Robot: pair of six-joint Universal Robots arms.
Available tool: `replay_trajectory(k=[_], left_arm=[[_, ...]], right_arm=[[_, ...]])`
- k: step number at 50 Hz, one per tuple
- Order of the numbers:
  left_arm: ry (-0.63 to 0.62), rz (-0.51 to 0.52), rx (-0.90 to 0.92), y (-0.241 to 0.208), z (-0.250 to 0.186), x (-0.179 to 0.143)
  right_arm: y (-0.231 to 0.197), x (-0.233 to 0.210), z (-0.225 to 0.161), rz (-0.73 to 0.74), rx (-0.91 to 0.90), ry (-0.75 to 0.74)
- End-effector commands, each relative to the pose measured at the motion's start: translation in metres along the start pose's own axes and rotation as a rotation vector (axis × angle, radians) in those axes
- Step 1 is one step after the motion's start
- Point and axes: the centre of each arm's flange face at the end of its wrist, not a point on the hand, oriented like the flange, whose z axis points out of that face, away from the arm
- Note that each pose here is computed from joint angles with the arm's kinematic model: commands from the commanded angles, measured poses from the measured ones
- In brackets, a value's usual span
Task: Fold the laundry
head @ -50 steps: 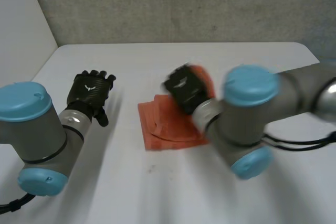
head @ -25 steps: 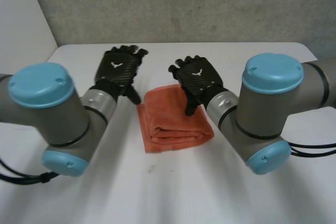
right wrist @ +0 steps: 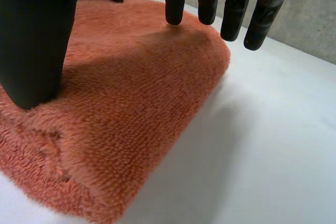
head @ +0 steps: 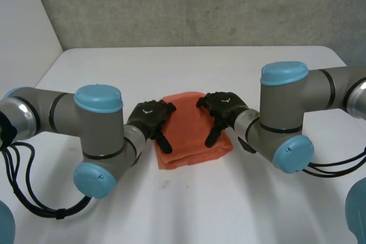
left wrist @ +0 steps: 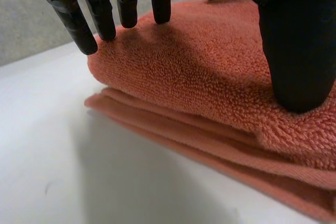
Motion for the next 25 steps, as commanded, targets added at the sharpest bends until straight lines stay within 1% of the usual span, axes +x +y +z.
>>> replay_trajectory(k=[1, 3, 4, 5, 8, 9, 12, 13, 15, 16, 21, 25], left_arm=[[-0.003, 0.003, 0.052, -0.026, -0.012, -0.002], [-0.005, 0.002, 0.093, -0.042, -0.018, -0.002], [-0.008, 0.003, 0.14, -0.059, -0.026, -0.003], [-0.011, 0.003, 0.165, -0.068, -0.03, -0.004], [-0.039, -0.004, 0.271, -0.106, -0.05, -0.015], [-0.066, -0.013, 0.32, -0.123, -0.062, -0.026], [-0.118, -0.024, 0.373, -0.143, -0.076, -0.045], [-0.145, -0.029, 0.385, -0.15, -0.083, -0.056], [-0.158, -0.031, 0.39, -0.154, -0.087, -0.06], [-0.19, -0.051, 0.39, -0.161, -0.099, -0.073], [-0.226, -0.122, 0.347, -0.158, -0.116, -0.09], [-0.2, -0.145, 0.325, -0.151, -0.12, -0.088]], right_arm=[[-0.016, -0.001, -0.005, -0.008, 0.031, -0.001], [-0.027, -0.001, -0.012, -0.012, 0.056, 0.003], [-0.036, 0.0, -0.017, -0.013, 0.075, 0.008], [-0.056, 0.003, -0.03, -0.021, 0.125, 0.023], [-0.082, 0.006, -0.052, -0.033, 0.195, 0.045], [-0.095, 0.013, -0.066, -0.035, 0.238, 0.075], [-0.116, 0.033, -0.087, -0.036, 0.31, 0.163], [-0.128, 0.045, -0.103, -0.036, 0.359, 0.229], [-0.138, 0.054, -0.119, -0.034, 0.4, 0.289], [-0.144, 0.06, -0.133, -0.035, 0.426, 0.338], [-0.151, 0.074, -0.161, -0.031, 0.471, 0.431], [-0.146, 0.08, -0.166, -0.026, 0.457, 0.448]])
